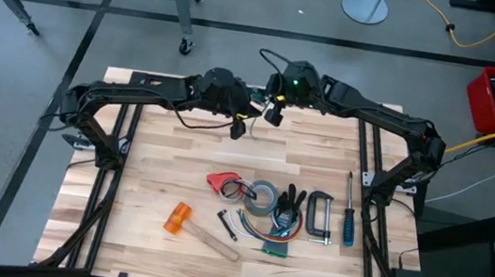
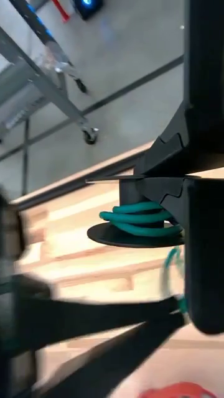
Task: Coil cords
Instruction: Coil the green cable wire on the black spool
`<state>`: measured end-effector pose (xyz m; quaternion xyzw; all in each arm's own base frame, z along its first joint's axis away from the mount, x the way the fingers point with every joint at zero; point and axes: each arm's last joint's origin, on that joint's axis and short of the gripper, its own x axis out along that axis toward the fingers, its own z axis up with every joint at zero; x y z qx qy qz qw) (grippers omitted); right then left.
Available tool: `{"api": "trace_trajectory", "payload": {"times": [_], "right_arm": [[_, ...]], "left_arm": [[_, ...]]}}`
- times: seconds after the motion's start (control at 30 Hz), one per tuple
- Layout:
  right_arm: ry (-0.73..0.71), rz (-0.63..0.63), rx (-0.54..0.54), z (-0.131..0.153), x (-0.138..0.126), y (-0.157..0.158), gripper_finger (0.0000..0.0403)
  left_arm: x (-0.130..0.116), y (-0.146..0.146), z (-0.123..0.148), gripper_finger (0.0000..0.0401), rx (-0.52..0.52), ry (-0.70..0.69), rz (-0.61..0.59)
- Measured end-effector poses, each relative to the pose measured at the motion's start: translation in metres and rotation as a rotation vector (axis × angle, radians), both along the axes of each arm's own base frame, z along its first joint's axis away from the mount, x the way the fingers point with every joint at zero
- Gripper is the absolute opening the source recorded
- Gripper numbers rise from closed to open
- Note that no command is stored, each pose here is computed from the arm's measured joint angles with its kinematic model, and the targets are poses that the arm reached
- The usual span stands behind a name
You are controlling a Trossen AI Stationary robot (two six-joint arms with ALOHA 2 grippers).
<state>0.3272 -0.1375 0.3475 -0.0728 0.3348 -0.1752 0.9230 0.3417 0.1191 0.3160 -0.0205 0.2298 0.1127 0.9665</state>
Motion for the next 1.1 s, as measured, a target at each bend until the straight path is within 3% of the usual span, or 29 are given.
{"api": "trace_trajectory", "payload": {"times": [0.2,0.37,0.53,0.7,0.83,1.1], "right_arm": [[0.04,-0.024,0.072,-0.001,-0.008,0.003,0.0001],[0.017,0.034,0.118,0.005,-0.014,0.008,0.0001],[-0.014,0.029,0.102,0.016,-0.022,0.011,0.0001],[-0.031,-0.001,0.072,0.024,-0.028,0.013,0.0001],[-0.04,-0.018,0.053,0.028,-0.032,0.014,0.0001],[-0.092,-0.018,0.031,0.042,-0.043,0.018,0.0001]], "left_arm": [[-0.021,0.003,0.006,0.0001,0.008,0.096,0.073],[-0.034,0.004,0.014,0.0001,0.025,0.118,0.113],[-0.036,0.002,0.017,0.0001,0.052,0.13,0.096],[-0.042,0.0,0.006,0.001,0.04,0.258,0.07],[-0.044,-0.001,0.0,0.0041,0.075,0.33,0.026],[-0.035,0.005,-0.016,0.0144,0.072,0.389,0.019]]}}
